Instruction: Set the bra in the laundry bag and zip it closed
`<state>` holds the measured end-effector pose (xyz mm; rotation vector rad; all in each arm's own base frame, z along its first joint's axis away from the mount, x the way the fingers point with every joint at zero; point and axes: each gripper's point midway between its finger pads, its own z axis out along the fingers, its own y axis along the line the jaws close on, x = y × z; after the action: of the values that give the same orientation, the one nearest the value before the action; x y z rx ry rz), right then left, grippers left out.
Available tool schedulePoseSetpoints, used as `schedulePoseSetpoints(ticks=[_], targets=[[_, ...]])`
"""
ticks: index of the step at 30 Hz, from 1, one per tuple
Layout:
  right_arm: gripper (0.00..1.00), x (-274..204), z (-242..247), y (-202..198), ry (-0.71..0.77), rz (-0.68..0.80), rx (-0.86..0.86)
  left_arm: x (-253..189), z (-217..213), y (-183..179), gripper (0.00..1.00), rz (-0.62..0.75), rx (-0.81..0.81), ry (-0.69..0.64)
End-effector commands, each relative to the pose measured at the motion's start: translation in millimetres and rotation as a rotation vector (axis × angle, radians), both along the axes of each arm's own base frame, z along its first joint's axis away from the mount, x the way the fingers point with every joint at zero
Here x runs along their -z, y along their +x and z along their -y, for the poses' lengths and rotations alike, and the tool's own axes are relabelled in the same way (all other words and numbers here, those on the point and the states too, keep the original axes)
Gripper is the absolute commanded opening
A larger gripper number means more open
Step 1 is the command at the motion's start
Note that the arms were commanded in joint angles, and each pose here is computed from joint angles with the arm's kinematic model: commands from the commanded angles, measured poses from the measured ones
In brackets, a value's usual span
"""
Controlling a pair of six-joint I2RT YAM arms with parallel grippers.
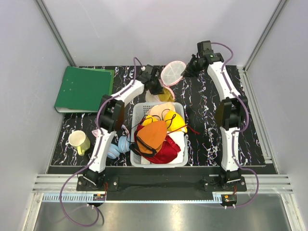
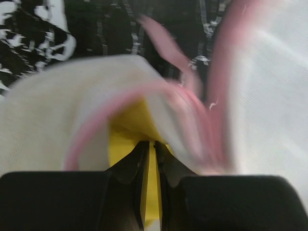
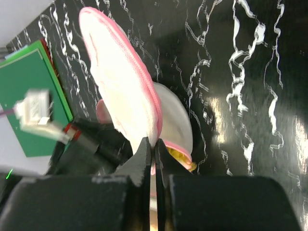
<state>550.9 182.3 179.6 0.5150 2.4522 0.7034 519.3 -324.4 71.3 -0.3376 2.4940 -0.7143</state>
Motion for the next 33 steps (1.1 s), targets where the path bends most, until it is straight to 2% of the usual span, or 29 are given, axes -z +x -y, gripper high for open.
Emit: schedulePoseSetpoints(ticks=[1, 7, 11, 14, 15, 17, 18, 23, 24, 26, 27, 30, 33], targets=[[0.0, -84.2, -2.5, -30.0, 0.014, 0.099, -0.006, -12.0, -14.1, 24.6, 0.14, 0.014, -0.05, -0.048], [0.0, -92.8, 7.3, -29.3, -0.086, 0.163, -0.024, -27.8, -36.1, 27.2, 0.16, 0.068, -0.017, 0.005], [0.0, -90.1, -0.7, -14.1, -0.157, 0.235, -0.07, -65.5, -62.5, 28.5, 0.23, 0.142, 0.002, 0.042], [0.0, -89.0, -13.6, -2.3, -0.211, 0.294, -0.092, -96.3, -84.3, 31.2, 0.36, 0.201, 0.023, 0.056], [0.0, -81.7, -16.9, 2.2, -0.222, 0.291, -0.089, -104.9, -85.7, 30.1, 0.46, 0.224, 0.055, 0.052], [0.0, -82.7, -27.0, 5.2, -0.221, 0.308, -0.084, -128.5, -89.7, 29.5, 0.56, 0.278, 0.084, 0.048], [0.0, -78.9, -30.3, 7.3, -0.219, 0.304, -0.076, -146.9, -87.4, 24.4, 0.63, 0.319, 0.124, 0.04], [0.0, -87.2, -41.2, 2.4, -0.23, 0.313, -0.019, -190.8, -67.3, 6.8, 0.71, 0.424, 0.227, -0.058], [0.0, -90.9, -42.0, -0.6, -0.207, 0.303, 0.01, -209.2, -60.2, 4.5, 0.78, 0.49, 0.242, -0.063], [0.0, -90.5, -45.2, -6.9, -0.202, 0.282, 0.034, -209.3, -52.5, 0.8, 0.79, 0.565, 0.281, -0.001], [0.0, -90.9, -45.5, -10.1, -0.194, 0.268, 0.056, -225.1, -36.4, -5.5, 0.79, 0.647, 0.309, 0.009], [0.0, -86.3, -37.8, -15.7, -0.212, 0.227, 0.116, -220.5, -10.0, -15.9, 0.79, 0.768, 0.381, 0.09], [0.0, -83.9, -31.7, -19.6, -0.225, 0.2, 0.151, -205.4, 10.1, -22.1, 0.82, 0.814, 0.43, 0.169]])
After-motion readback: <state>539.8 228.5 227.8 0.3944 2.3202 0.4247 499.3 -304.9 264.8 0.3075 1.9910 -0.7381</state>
